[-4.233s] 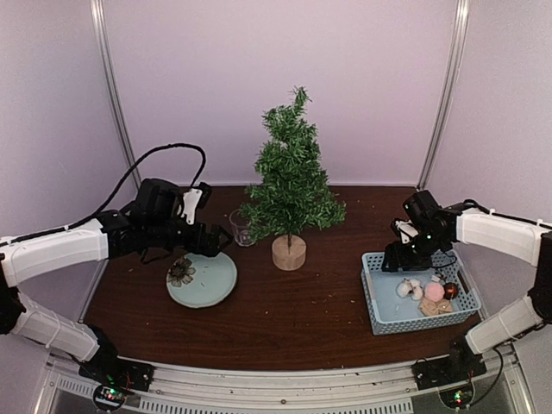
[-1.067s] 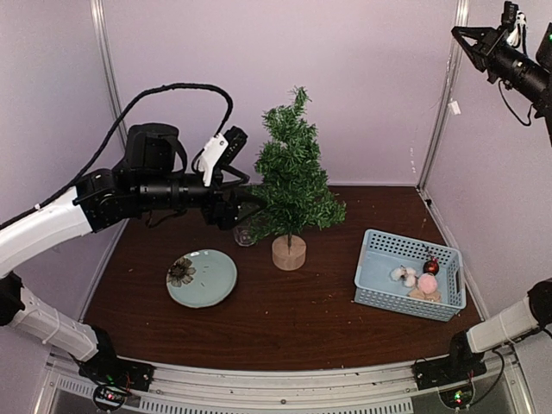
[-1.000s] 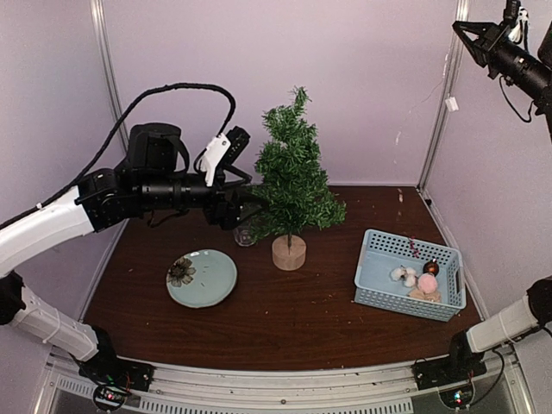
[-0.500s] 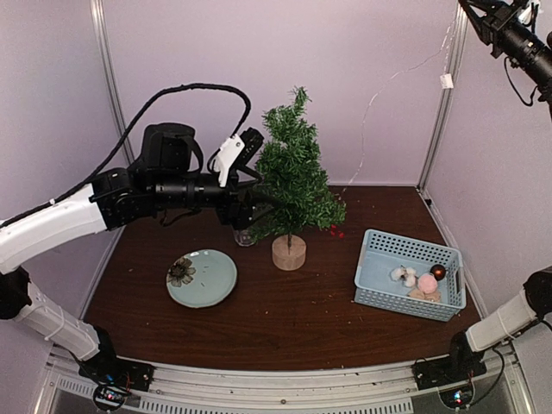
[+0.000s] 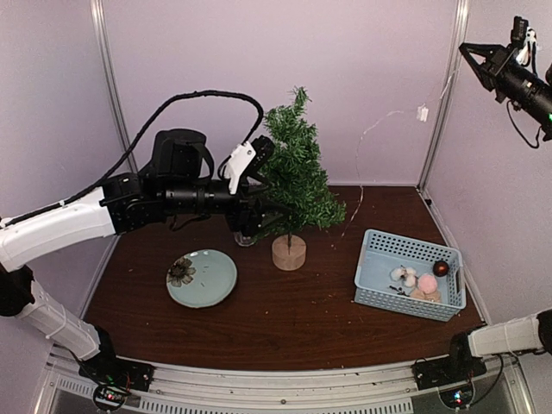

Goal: Decorate the small christmas tree

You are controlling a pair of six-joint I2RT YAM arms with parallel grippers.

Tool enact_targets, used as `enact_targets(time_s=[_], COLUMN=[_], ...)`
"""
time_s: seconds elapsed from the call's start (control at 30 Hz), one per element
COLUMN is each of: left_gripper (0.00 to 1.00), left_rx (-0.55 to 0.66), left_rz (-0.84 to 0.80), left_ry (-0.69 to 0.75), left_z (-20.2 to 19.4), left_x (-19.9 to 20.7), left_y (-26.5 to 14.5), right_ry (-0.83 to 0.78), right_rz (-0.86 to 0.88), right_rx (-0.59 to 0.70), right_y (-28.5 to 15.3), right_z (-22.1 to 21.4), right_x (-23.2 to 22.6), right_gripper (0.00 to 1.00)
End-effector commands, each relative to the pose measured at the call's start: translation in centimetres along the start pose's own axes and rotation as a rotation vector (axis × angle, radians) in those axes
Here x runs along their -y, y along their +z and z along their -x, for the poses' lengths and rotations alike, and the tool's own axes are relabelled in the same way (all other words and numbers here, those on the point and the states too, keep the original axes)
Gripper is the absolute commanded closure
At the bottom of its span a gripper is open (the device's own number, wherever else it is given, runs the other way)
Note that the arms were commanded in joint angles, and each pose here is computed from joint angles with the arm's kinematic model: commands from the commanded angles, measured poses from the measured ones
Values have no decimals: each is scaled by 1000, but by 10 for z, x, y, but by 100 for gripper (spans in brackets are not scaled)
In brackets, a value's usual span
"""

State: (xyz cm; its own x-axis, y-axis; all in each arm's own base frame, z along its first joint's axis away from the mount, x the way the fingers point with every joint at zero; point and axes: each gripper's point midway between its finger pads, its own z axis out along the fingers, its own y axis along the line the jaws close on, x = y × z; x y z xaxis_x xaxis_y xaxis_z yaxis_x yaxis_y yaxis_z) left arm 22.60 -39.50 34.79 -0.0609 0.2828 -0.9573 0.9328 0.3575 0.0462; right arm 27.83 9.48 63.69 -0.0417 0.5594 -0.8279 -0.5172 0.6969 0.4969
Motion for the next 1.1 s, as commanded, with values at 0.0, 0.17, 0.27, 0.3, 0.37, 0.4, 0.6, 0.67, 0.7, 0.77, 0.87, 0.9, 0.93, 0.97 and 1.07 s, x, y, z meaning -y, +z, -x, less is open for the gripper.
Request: enact_targets(time_s=[0.0,0.17,0.27,0.3,0.37,0.4,0.6,0.67,0.7,0.77,0.87,0.9,0.93,0.97,1.07], left_gripper=[22,22,22,22,22,22,22,22,22,21,21,21,21,21,21], left_rx=[29,11,1,-1,2,1,-1,-12,-14,-13,-6,-5,0,-2,-3], left_rz=[-2,-32,-45,-50,-71,-81,-142,-156,-164,-171,-179,-183,-186,-189,-195], left_ry=[21,57,98,118,162,182,282,311,323,340,357,362,368,371,386], left_z=[3,-7,-14,-16,-17,-17,-20,-24,-24,-24,-22,-22,-21,-22,-22], left_x=[2,9,15,17,26,31,57,63,67,71,76,78,80,81,85], left_y=[1,4,5,6,7,7,13,16,18,20,25,26,27,29,33], right_ry=[-26,-34,-42,-44,-49,-50,-50,-56,-59,-70,-77,-79,-77,-76,-78], right_rz=[-92,-42,1,16,40,56,180,208,217,237,267,279,290,301,326], right_rx=[-14,-5,6,6,9,8,33,44,49,57,63,63,62,61,63], right_y=[-22,-14,-12,-12,-14,-15,-23,-27,-30,-34,-40,-42,-43,-45,-51], right_z=[-20,-7,2,4,7,9,22,28,32,36,42,43,43,44,47], right_x=[19,5,-7,-11,-18,-22,-53,-63,-67,-75,-85,-88,-91,-94,-102], right_gripper=[100,100,100,100,100,100,100,100,100,100,100,100,100,100,100])
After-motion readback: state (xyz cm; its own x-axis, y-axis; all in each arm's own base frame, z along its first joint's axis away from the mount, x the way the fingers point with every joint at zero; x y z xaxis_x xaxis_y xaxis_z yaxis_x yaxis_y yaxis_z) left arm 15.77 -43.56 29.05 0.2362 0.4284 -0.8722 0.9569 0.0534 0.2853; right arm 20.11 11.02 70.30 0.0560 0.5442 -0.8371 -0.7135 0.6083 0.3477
